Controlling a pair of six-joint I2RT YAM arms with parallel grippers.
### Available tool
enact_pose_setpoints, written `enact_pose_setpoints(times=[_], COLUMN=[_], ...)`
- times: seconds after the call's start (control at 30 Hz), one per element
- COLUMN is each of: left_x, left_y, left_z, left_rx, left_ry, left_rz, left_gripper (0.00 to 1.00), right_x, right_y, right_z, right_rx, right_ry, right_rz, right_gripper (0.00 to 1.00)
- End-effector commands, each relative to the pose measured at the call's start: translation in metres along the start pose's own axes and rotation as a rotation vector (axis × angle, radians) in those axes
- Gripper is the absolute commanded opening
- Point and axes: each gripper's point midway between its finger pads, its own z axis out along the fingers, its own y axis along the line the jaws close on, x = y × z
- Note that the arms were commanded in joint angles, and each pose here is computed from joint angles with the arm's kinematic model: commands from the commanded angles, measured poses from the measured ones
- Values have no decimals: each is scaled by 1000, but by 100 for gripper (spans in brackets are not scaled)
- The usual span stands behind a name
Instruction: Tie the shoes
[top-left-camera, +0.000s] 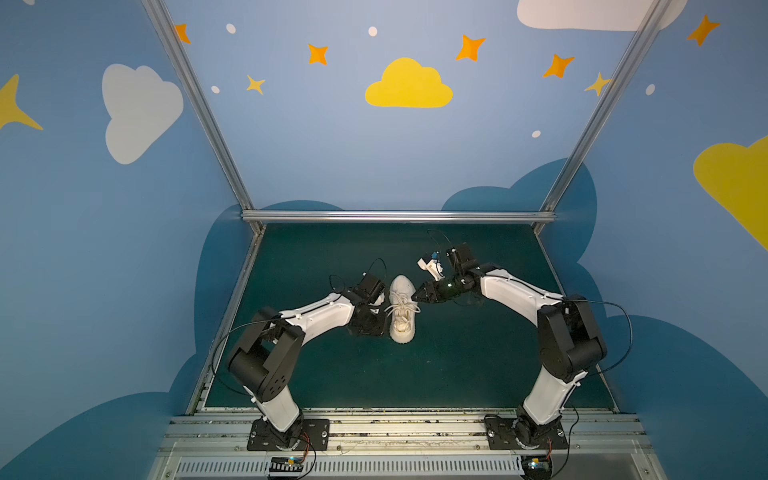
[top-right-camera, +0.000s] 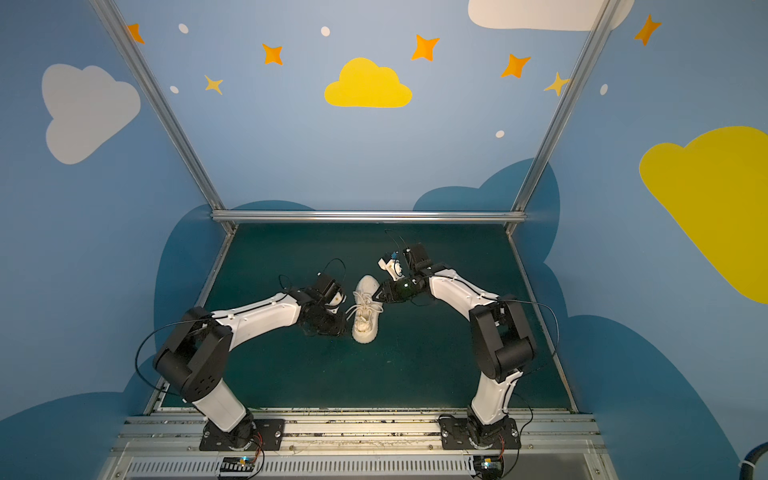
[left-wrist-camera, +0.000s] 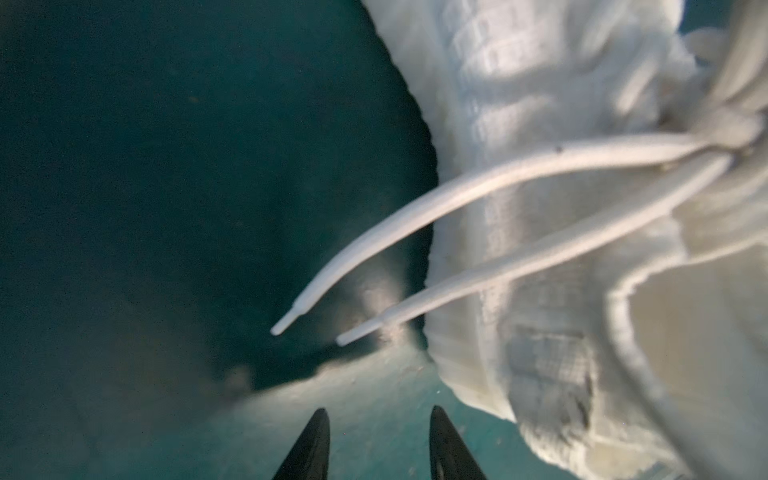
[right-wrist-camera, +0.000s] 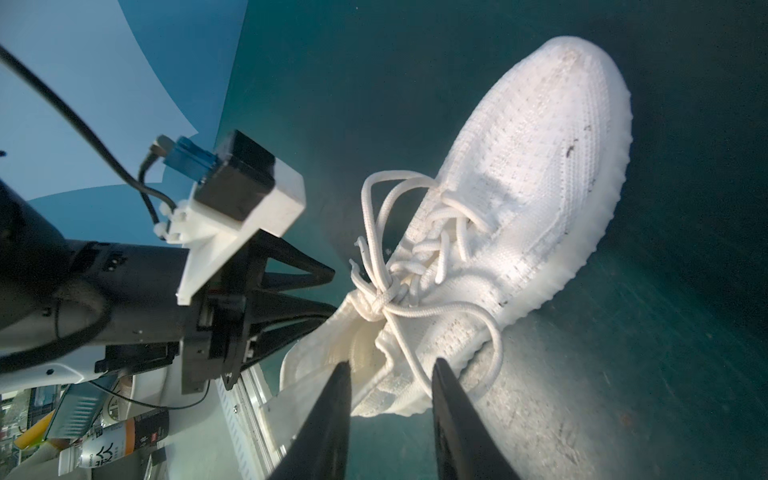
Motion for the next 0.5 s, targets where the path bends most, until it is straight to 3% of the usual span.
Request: enact_pose_setpoints(times=[0.0, 0.23, 0.47], left_x=[1, -8, -37], left_y=[21, 42, 27], left_z=[-20, -13, -7], left_rx=[-52, -119, -56], left_ry=[-13, 11, -40], left_rz=[49, 116, 156], left_gripper=[42, 39, 38], right_x=[-3, -6, -5], right_y=[9, 8, 6], right_z=[-10, -12, -17], right_rx=[-11, -12, -5], right_ry=[-21, -26, -31], right_rz=[-23, -24, -20], right_gripper=[34, 34, 34])
